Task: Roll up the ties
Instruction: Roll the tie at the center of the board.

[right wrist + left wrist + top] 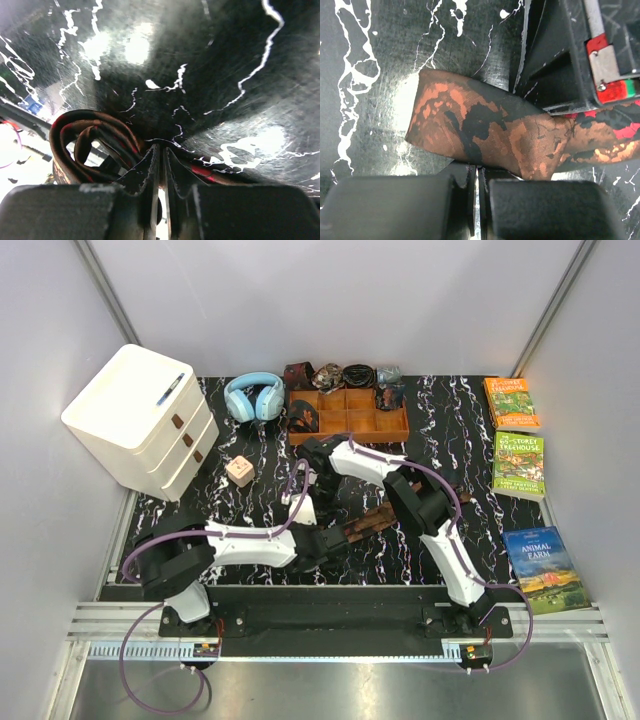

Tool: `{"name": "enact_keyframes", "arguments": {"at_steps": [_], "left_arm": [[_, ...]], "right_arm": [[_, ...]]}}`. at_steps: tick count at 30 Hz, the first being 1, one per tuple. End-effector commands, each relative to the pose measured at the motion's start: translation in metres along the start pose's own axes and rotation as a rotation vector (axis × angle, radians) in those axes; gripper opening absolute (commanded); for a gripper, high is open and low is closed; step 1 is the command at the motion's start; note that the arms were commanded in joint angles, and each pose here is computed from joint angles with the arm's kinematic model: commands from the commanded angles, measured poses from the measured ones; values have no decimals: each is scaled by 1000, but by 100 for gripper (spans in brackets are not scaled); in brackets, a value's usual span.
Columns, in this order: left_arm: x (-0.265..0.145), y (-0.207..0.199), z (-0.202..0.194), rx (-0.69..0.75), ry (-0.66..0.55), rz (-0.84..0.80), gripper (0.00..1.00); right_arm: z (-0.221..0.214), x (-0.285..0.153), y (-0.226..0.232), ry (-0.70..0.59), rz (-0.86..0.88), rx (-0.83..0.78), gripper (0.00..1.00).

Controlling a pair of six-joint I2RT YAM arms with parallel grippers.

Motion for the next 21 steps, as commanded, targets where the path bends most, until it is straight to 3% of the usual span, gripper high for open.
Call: {"name": "enact_keyframes", "arguments": {"at_steps": [1, 11, 16, 19, 21], "left_arm": [[12, 9, -13, 38, 26, 54, 0], [-39, 4, -11, 74, 64, -52, 0], [-65, 6, -2, 91, 95, -139, 15], [-84, 11, 9, 122, 106, -188, 19], [-99, 20, 25, 74, 76, -220, 25]], "right_arm": [[-8, -1, 0, 71, 65, 24, 15], [25, -34, -41, -106, -135, 101, 14], [47, -63, -53, -199, -225, 113, 14], [51, -85, -49, -248, -253, 112, 13], [48, -101, -42, -286, -241, 109, 13]]}}
Point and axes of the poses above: each gripper's point midway between its finger pads, its own x axis out along the fingers, its own y axis along the line the jaws close on, z = x × y, the point moved 6 cm from there along -x, back along the fingers, and after that the axes turned 2 degrees about -x, right-handed, at the moved point
